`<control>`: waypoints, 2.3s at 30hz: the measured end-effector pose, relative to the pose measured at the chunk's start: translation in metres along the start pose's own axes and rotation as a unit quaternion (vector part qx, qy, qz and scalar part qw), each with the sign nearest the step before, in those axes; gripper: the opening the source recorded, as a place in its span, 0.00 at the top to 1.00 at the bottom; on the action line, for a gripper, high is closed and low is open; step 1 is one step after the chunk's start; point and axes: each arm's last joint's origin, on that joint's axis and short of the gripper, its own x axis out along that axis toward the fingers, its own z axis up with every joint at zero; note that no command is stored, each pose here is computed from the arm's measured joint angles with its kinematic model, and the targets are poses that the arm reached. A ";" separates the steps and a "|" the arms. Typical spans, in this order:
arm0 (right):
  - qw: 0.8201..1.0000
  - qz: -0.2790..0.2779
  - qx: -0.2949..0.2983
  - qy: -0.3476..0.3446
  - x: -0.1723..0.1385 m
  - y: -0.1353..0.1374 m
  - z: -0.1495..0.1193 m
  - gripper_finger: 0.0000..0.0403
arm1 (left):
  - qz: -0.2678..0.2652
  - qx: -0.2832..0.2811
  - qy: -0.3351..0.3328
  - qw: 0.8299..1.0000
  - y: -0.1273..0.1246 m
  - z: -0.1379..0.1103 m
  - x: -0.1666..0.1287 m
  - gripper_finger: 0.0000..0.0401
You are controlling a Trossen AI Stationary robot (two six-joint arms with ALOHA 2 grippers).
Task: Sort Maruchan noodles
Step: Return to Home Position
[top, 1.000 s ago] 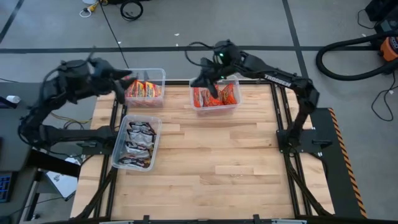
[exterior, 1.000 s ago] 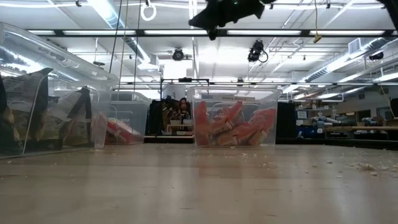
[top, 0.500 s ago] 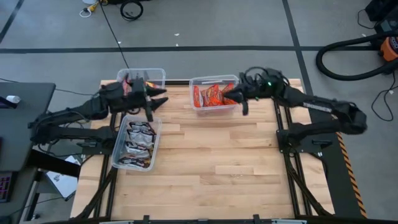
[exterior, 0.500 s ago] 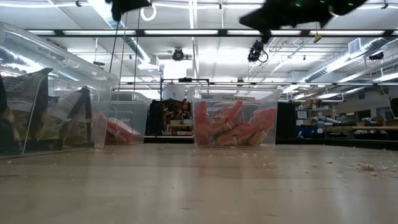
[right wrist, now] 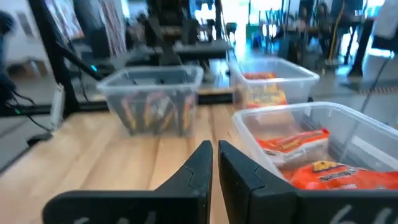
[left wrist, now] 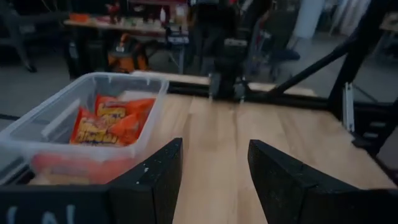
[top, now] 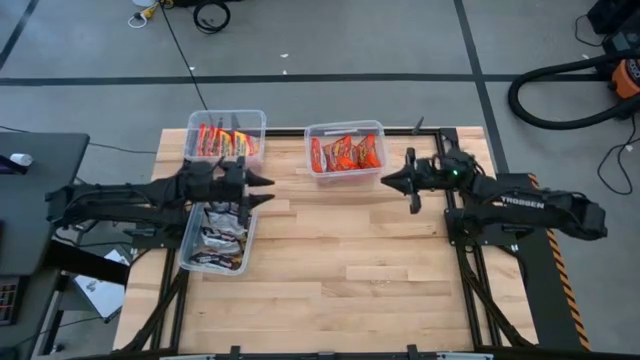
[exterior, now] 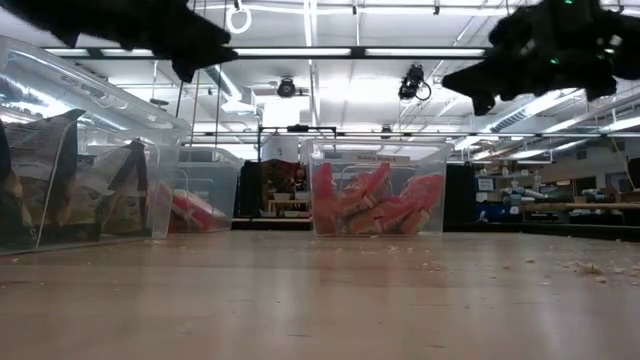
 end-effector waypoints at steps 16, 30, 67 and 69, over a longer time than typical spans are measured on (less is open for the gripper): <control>0.987 0.099 0.018 -0.122 -0.047 0.012 -0.032 0.88 | -0.080 -0.021 -0.122 0.989 -0.008 -0.091 -0.049 0.53; 0.987 0.104 0.024 -0.120 -0.052 0.013 -0.032 0.88 | -0.130 -0.006 -0.128 0.983 -0.010 -0.095 -0.067 0.53; 0.987 0.102 0.023 -0.121 -0.052 0.012 -0.032 0.88 | -0.140 -0.069 -0.114 0.981 -0.010 -0.096 -0.067 0.53; 0.987 0.102 0.023 -0.121 -0.052 0.012 -0.032 0.88 | -0.140 -0.069 -0.114 0.981 -0.010 -0.096 -0.067 0.53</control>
